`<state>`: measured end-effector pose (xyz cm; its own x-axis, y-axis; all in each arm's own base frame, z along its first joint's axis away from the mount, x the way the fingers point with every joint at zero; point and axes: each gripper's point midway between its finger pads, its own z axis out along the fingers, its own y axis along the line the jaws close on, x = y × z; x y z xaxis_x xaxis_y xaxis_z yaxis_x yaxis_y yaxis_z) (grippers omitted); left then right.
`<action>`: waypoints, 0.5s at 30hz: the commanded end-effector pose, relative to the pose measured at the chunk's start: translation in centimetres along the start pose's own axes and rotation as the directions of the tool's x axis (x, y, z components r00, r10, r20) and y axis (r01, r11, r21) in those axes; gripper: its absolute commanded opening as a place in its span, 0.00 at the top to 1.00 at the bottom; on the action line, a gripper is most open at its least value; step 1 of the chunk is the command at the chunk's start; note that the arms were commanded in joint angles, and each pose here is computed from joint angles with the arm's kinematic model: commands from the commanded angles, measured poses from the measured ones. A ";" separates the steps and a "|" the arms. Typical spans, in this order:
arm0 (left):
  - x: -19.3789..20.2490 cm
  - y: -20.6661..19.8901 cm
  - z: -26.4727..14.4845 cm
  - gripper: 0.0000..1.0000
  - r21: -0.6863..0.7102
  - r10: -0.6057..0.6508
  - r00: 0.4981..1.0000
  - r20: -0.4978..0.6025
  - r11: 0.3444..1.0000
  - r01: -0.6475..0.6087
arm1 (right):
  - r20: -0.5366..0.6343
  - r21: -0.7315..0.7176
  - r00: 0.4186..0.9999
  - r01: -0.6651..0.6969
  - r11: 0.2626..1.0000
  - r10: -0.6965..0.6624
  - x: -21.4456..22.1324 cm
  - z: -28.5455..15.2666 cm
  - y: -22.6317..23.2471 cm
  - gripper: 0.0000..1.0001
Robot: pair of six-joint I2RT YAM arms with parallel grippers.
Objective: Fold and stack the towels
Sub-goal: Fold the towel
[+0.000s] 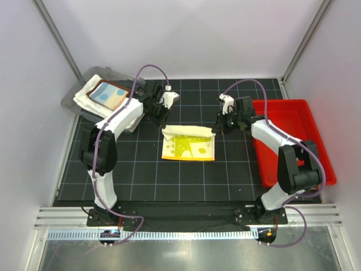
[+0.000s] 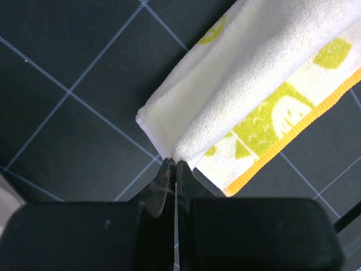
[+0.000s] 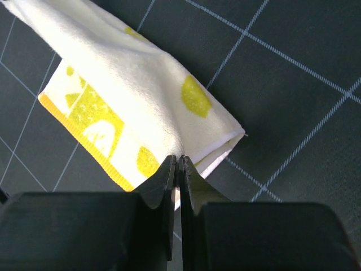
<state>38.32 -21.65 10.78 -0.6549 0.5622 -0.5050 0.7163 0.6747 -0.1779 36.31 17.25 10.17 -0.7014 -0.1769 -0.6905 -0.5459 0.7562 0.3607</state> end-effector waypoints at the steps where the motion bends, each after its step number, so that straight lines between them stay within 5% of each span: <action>1: -1.9 -0.7 -2.4 1.00 -0.090 0.053 0.995 0.080 0.995 -0.046 | 0.067 0.079 0.998 -0.007 0.997 0.002 -1.0 -1.1 -0.4 0.99; 8: -3.7 -0.3 -3.7 1.00 -0.266 0.146 0.969 0.201 0.960 -0.089 | 0.087 0.081 0.996 -0.036 0.996 0.029 -0.4 -2.0 0.5 0.99; 15: -1.7 -0.8 -3.3 1.00 -0.294 0.156 0.972 0.176 0.951 -0.100 | 0.026 0.081 0.997 -0.071 0.994 0.069 1.5 -1.6 1.1 0.99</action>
<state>37.34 -22.04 12.62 -0.5266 0.5882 -0.6138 0.7080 0.7031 0.0664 34.30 16.52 9.92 -0.7292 -0.1184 -0.6739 -0.4648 0.8085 0.3610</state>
